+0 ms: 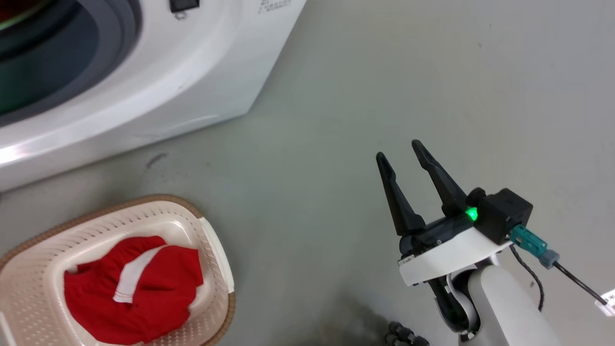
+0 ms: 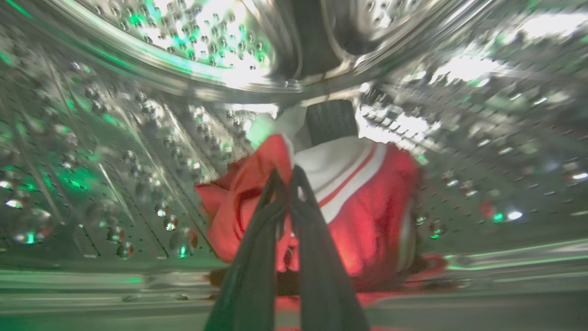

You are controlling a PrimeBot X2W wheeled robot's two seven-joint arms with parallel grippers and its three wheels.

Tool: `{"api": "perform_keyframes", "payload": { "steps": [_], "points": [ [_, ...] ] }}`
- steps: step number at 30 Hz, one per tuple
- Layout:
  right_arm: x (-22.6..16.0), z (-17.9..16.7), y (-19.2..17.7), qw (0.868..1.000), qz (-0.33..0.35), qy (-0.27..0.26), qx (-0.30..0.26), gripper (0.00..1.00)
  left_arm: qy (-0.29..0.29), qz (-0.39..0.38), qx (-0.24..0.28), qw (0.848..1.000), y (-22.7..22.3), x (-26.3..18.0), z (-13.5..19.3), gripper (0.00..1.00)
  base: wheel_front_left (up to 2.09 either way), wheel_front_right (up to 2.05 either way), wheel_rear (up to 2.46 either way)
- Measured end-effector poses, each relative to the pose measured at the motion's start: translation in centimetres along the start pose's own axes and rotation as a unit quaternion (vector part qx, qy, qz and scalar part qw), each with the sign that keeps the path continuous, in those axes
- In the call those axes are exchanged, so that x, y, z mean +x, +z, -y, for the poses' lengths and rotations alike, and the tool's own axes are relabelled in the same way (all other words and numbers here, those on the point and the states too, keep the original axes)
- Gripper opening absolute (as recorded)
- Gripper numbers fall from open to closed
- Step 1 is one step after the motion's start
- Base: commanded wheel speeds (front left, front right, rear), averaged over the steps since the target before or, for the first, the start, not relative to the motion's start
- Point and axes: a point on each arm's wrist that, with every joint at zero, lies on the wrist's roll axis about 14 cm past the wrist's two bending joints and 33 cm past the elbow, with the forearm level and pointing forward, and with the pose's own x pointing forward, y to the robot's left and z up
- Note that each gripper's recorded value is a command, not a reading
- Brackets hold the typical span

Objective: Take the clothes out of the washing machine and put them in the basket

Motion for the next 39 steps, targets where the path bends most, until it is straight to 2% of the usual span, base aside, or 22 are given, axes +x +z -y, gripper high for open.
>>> {"api": "perform_keyframes", "payload": {
  "steps": [7, 25, 34, 39],
  "points": [
    [-2.0, -0.3, 2.1, 0.999, 0.03, 0.001, -0.011, 1.0, -0.03, 0.086, -0.027, 0.995, 1.6, -5.7, 1.8, 0.0, 0.0, 0.0, 0.0],
    [-6.8, -3.4, 5.8, 0.994, 0.101, 0.043, -0.006, 1.0, -0.034, 0.206, -0.089, 0.974, 5.0, -20.1, -1.5, 0.0, 0.0, 0.0, 0.0],
    [-8.0, -5.3, 7.2, 0.99, 0.123, 0.07, -0.005, 1.0, -0.032, 0.316, -0.098, 0.943, 8.6, -26.9, -3.0, 0.0, 0.0, 0.0, 0.0],
    [-8.3, -6.2, 7.4, 0.989, 0.125, 0.085, -0.007, 1.0, -0.033, 0.376, -0.102, 0.92, 9.9, -31.0, -3.1, 0.0, 0.0, 0.0, 0.0]
  ]
}}
